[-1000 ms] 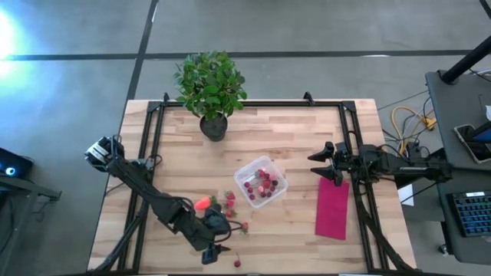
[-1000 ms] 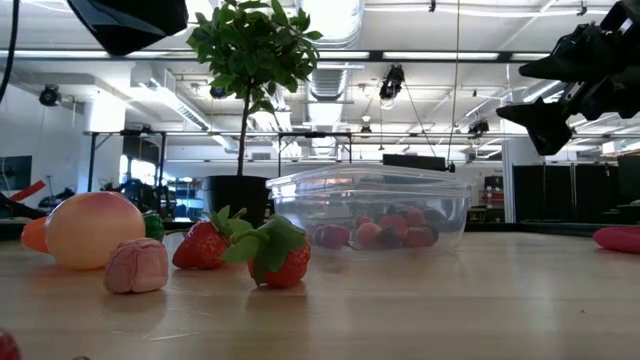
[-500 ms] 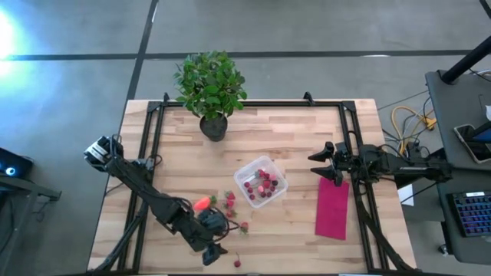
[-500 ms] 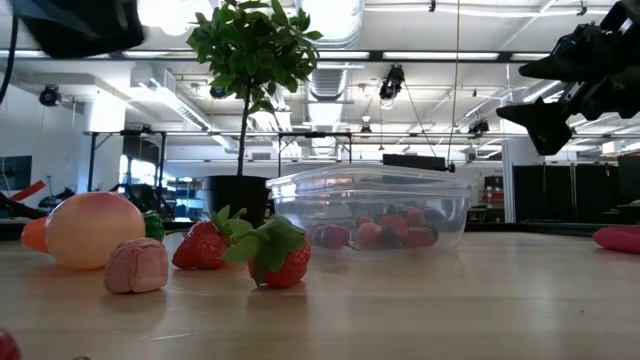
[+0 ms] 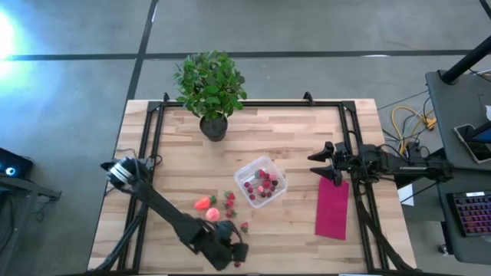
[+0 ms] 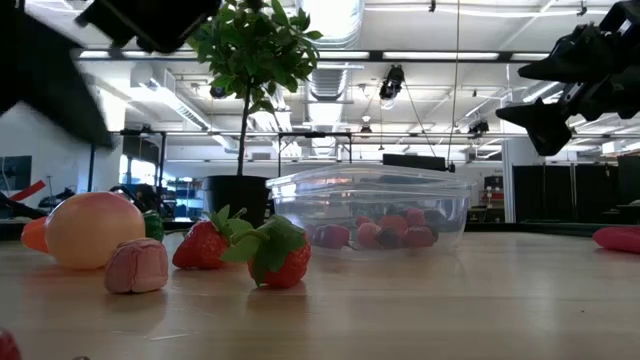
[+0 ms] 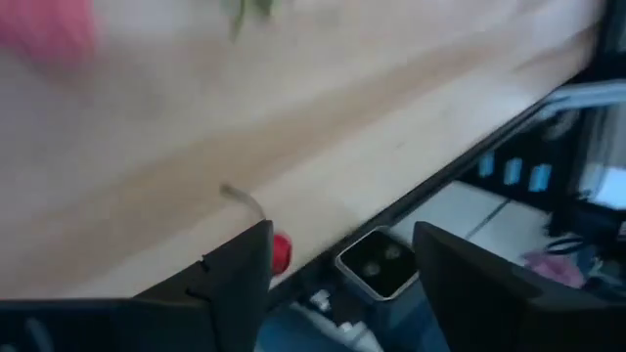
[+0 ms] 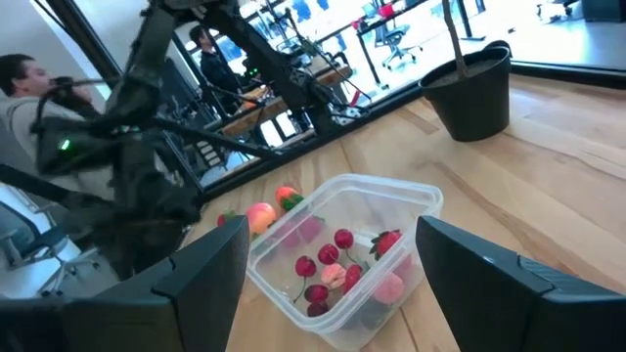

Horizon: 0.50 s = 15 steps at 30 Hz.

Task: Pick and placing Produce into tupperware
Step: Put the red cherry into the transparent bin

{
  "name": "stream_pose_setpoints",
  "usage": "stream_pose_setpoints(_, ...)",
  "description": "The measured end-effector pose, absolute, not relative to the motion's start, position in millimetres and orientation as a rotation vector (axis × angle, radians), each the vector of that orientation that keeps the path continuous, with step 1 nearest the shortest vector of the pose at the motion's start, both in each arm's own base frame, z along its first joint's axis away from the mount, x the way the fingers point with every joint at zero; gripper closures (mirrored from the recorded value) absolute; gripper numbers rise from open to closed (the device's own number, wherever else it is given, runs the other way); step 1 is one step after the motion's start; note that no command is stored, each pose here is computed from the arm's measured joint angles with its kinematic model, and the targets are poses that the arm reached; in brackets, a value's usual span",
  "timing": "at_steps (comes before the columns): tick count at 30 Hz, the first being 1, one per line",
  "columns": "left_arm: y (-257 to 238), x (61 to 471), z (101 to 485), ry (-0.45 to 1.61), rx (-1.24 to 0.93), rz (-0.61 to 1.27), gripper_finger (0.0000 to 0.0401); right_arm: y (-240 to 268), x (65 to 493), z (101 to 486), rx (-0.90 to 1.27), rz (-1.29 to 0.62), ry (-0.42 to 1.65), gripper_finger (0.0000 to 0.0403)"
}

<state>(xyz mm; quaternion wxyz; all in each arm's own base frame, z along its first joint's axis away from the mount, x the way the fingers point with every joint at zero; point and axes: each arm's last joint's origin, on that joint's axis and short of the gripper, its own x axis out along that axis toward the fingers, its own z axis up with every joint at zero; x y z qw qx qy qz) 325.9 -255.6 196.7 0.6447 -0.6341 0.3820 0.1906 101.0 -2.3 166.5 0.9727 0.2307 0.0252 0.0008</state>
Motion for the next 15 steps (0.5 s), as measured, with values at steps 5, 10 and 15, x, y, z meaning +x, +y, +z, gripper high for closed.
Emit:
stream_pose_setpoints(5, -273.1, 349.8, 200.7, 0.876, -1.474, 0.409, 0.0198, -2.4, 101.7, 165.3, 0.466, -0.001, 0.065, 0.0117)
stream_pose_setpoints(10, -272.1, 346.3, 209.1, 0.931, -1.435, 0.565, 0.0201, -2.4, 102.0, 164.6, 0.466, -0.003, 0.072, 0.0117)
stream_pose_setpoints(15, -271.1, 334.1, 225.2, 0.970, -1.435, 0.725, 0.0201, -2.4, 102.0, 164.6, 0.467, -0.003, 0.072, 0.0117)
